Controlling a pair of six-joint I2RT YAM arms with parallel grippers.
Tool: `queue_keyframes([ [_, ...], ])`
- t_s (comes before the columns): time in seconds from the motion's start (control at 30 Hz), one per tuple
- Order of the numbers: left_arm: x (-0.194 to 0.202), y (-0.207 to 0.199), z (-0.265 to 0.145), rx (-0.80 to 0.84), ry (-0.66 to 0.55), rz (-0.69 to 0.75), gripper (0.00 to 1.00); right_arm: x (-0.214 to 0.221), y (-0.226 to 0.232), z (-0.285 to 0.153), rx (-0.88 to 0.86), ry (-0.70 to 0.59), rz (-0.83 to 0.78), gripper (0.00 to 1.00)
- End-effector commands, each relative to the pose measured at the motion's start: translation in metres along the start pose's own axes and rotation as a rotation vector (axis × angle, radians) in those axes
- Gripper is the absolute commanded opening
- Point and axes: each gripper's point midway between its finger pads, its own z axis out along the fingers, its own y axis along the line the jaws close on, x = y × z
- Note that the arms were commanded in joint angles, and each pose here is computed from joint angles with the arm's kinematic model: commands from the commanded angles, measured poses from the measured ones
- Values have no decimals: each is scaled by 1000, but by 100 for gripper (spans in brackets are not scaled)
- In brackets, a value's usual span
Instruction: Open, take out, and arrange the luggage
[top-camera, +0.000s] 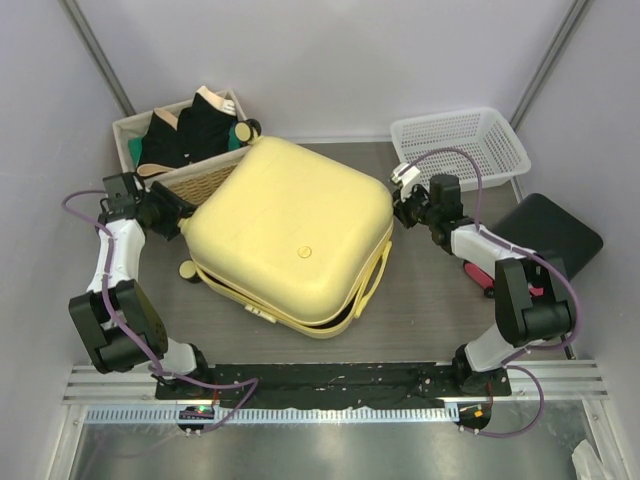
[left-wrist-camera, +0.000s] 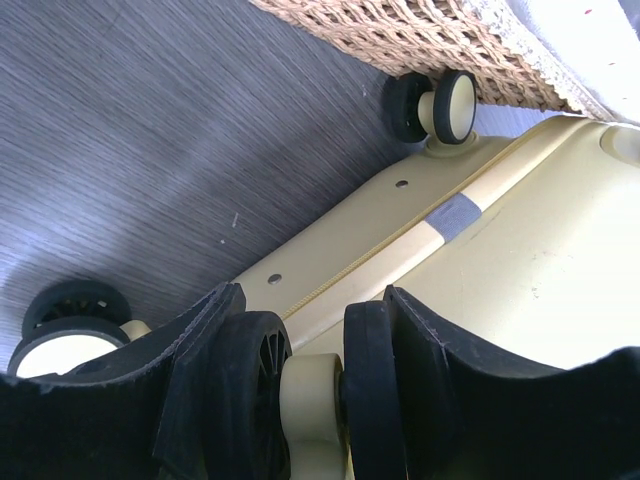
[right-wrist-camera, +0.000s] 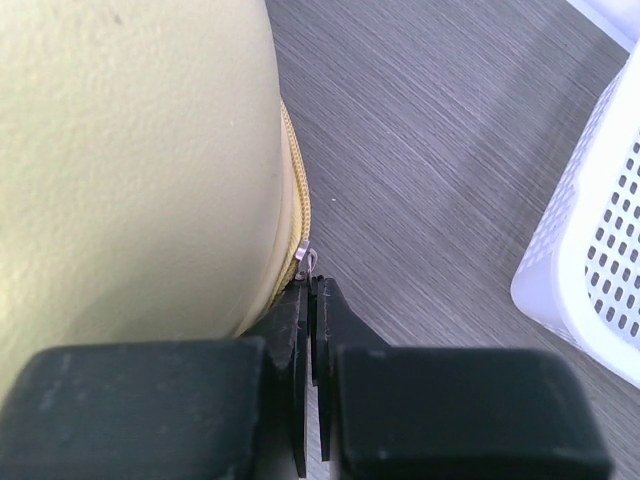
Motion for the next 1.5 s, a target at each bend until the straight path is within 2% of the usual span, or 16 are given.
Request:
queue_keyframes([
  [0.0, -30, -15, 34, 8, -155, 224, 0, -78, 68, 13, -342, -236, -100, 1],
  [0.23, -33, -6, 37, -25, -146, 247, 0, -118, 45, 20, -471, -338, -121, 1],
  [0.37, -32, -7, 36, -26, -141, 252, 0, -121, 48, 38, -565, -330, -75, 1],
  [0.77, -26, -11, 22, -8, -142, 261, 0, -149, 40, 86, -538, -385, -40, 1],
  [0.9, -26, -20, 6, 21, -171, 263, 0, -167, 24, 82, -463, -402, 38, 14],
  [0.93, -25, -21, 3, 28, -178, 264, 0, -174, 20, 76, -446, -411, 45, 23],
  [1.0, -27, -29, -9, 52, -201, 263, 0, -177, 9, 71, -393, -409, 57, 32],
  [1.03, -25, -33, -14, 67, -205, 261, 0, -180, 6, 67, -381, -409, 69, 47],
  [1.13, -22, -44, -30, 117, -228, 249, 0, -190, -11, 53, -314, -407, 119, 75],
  [1.27, -20, -59, -54, 175, -266, 249, 0, -206, -37, 26, -237, -408, 254, 85],
  [1.37, -18, -70, -74, 219, -292, 249, 0, -214, -57, 5, -156, -430, 300, 87],
  [1.47, -17, -80, -90, 262, -312, 249, 0, -226, -56, -25, -96, -455, 309, 87],
])
